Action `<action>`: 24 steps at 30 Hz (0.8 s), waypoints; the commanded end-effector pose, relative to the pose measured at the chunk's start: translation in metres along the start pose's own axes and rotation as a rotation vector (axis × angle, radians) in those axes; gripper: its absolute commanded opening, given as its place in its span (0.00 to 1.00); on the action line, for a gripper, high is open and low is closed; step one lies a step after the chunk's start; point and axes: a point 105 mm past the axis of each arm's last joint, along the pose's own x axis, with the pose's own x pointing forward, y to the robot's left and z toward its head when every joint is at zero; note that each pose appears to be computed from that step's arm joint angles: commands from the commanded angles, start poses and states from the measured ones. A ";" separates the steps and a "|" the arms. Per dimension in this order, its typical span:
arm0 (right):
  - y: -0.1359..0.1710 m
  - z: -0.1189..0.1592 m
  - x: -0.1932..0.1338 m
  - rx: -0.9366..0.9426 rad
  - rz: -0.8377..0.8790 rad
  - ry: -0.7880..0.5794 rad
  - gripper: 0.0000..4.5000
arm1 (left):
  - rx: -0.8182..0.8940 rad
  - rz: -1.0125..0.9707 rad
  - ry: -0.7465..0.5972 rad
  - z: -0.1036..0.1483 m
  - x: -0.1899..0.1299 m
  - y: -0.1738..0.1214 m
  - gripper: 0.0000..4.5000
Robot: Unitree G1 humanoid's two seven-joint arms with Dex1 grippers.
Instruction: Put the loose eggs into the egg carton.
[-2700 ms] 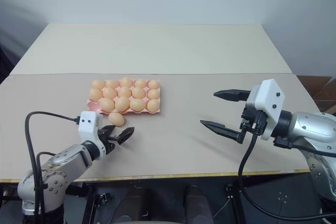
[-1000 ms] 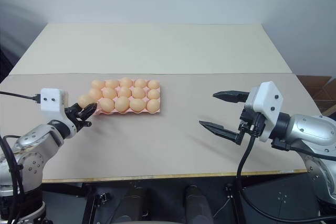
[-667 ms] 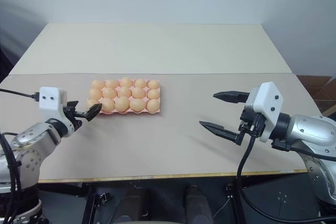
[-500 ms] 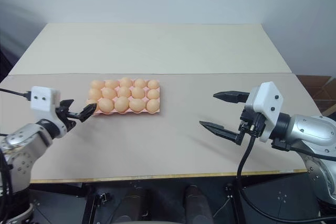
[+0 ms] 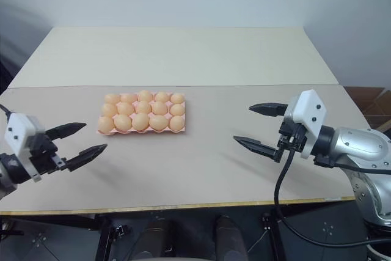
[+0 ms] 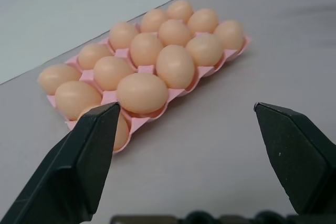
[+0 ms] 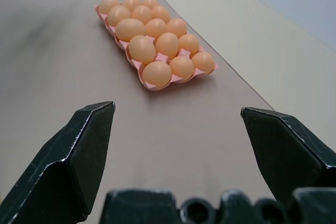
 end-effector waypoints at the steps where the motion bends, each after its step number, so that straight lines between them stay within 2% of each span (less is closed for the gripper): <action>1: -0.002 0.008 -0.001 -0.039 -0.002 -0.028 1.00 | 0.036 0.012 -0.052 0.013 -0.005 -0.003 0.99; 24: -0.002 -0.002 -0.006 0.006 -0.029 -0.003 1.00 | -0.029 0.020 -0.077 0.013 -0.006 -0.013 0.99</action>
